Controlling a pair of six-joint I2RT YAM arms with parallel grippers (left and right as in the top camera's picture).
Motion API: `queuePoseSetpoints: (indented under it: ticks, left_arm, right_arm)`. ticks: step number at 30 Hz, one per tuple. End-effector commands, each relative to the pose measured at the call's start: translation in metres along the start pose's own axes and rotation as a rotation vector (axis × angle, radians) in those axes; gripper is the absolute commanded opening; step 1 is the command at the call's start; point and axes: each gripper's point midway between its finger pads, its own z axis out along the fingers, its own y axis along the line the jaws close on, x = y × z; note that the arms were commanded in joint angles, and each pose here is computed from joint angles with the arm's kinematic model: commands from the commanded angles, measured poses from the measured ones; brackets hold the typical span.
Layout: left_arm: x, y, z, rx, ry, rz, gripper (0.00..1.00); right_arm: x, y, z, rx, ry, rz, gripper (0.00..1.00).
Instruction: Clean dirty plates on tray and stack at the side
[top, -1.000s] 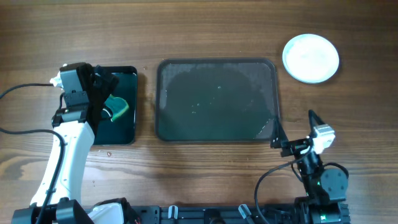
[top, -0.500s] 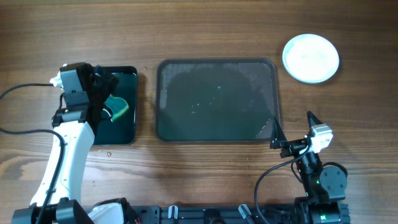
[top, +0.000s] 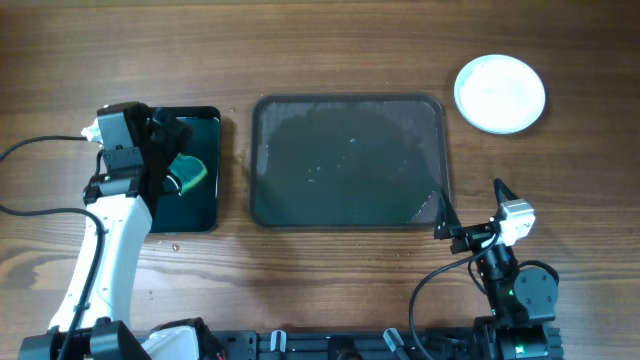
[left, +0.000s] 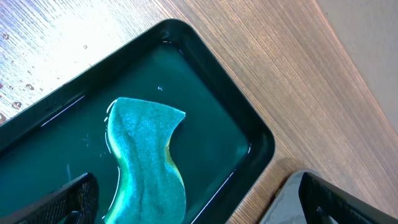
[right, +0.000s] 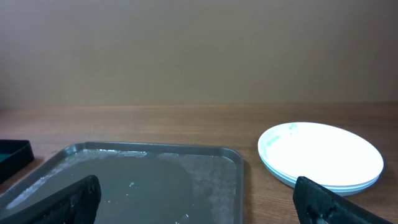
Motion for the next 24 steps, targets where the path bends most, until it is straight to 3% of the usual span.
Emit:
queuePoseSetpoints:
  ticks: [1, 3, 7, 9, 16, 24]
  left_arm:
    - [0.006, 0.009, -0.001, -0.037, 0.036, 0.009, 1.0]
    - [0.011, 0.015, -0.001, -0.058, 0.051, 0.035, 1.0]
    - [0.035, 0.022, -0.013, -0.012, 0.068, 0.288, 1.0]
    - [0.047, 0.034, -0.019, 0.002, 0.049, 0.29, 1.0]
    - [0.076, 0.048, -0.043, 0.308, -0.254, 0.274, 1.0]
    - [0.075, 0.031, -0.086, 0.528, -0.494, 0.419, 1.0]
  right_arm:
    - [-0.002, -0.004, 0.0, 0.022, -0.012, -0.015, 1.0]
    - [-0.002, -0.004, 0.0, 0.022, -0.012, -0.015, 1.0]
    - [-0.002, -0.004, 0.0, 0.022, -0.012, -0.015, 1.0]
    - [-0.002, -0.004, 0.0, 0.022, -0.012, -0.015, 1.0]
    - [-0.002, -0.004, 0.0, 0.022, -0.012, -0.015, 1.0]
    - [-0.002, -0.004, 0.0, 0.022, -0.012, -0.015, 1.0]
